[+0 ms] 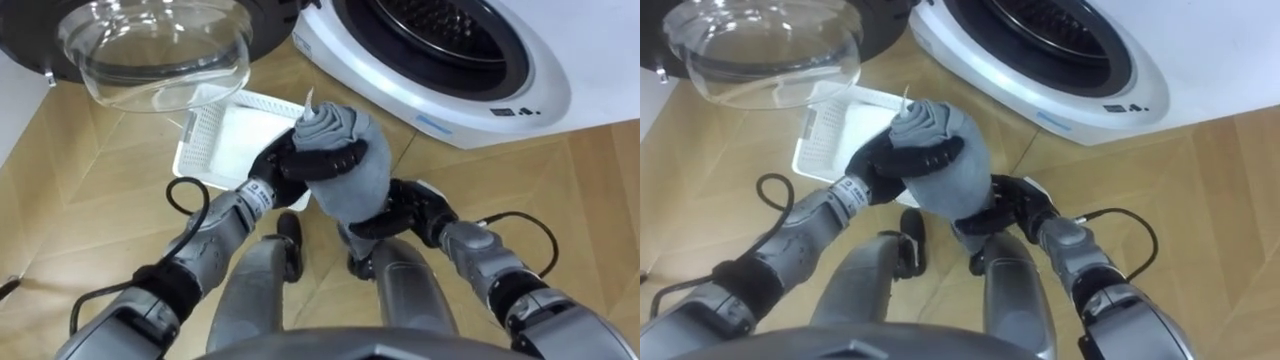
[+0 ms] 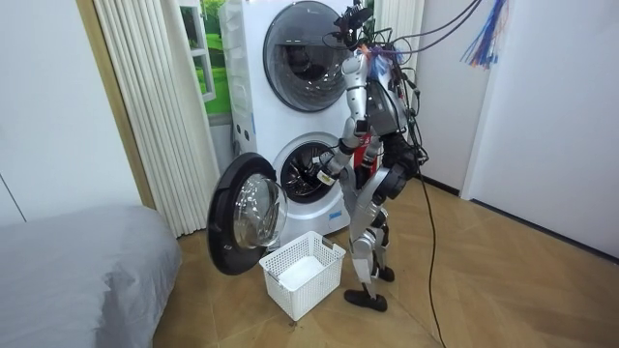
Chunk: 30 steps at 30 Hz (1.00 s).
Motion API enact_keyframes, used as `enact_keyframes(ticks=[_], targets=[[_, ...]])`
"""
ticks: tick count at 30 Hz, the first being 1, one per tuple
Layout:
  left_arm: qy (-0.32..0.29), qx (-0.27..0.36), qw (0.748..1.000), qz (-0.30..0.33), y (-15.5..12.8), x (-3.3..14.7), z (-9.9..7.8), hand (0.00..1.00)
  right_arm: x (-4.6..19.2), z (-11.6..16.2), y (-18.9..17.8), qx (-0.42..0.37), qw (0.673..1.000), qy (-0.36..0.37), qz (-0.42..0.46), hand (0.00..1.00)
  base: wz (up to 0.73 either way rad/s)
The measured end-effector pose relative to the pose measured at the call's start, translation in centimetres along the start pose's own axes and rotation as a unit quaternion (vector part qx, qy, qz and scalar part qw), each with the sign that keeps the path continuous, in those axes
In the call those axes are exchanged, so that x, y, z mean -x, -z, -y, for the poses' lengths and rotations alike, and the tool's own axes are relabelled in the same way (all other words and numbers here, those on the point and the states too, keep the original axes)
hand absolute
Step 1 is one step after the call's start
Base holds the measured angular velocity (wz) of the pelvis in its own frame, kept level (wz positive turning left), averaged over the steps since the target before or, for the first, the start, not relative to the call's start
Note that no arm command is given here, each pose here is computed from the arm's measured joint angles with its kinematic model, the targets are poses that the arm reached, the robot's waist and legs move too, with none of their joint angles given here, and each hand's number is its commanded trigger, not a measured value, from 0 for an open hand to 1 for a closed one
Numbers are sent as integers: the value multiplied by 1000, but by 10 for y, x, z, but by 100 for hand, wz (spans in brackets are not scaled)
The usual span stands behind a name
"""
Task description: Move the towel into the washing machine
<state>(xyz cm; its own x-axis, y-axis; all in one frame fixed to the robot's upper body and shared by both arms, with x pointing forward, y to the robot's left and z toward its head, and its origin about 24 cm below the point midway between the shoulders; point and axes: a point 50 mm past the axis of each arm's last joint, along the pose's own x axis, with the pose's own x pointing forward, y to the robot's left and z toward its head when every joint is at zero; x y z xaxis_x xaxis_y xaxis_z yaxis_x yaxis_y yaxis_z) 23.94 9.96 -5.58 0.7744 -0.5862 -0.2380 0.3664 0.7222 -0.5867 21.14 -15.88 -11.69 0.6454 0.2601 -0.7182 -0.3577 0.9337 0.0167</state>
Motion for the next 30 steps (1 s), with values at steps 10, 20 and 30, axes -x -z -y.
enact_keyframes(ticks=[10, 20, 30], targets=[[16, 13, 999, 29, -13, -10, 8, 100, -3, -6, -9, -2, 1000, -15, 23, 100, 0], [5, 40, 998, 52, -20, -10, 5, 0, -3, 2, -15, -6, 999, 17, 36, 100, 0], [-72, 58, 993, 71, -18, 8, -22, 0, 4, 40, -8, -128, 986, 106, 11, 100, 1]])
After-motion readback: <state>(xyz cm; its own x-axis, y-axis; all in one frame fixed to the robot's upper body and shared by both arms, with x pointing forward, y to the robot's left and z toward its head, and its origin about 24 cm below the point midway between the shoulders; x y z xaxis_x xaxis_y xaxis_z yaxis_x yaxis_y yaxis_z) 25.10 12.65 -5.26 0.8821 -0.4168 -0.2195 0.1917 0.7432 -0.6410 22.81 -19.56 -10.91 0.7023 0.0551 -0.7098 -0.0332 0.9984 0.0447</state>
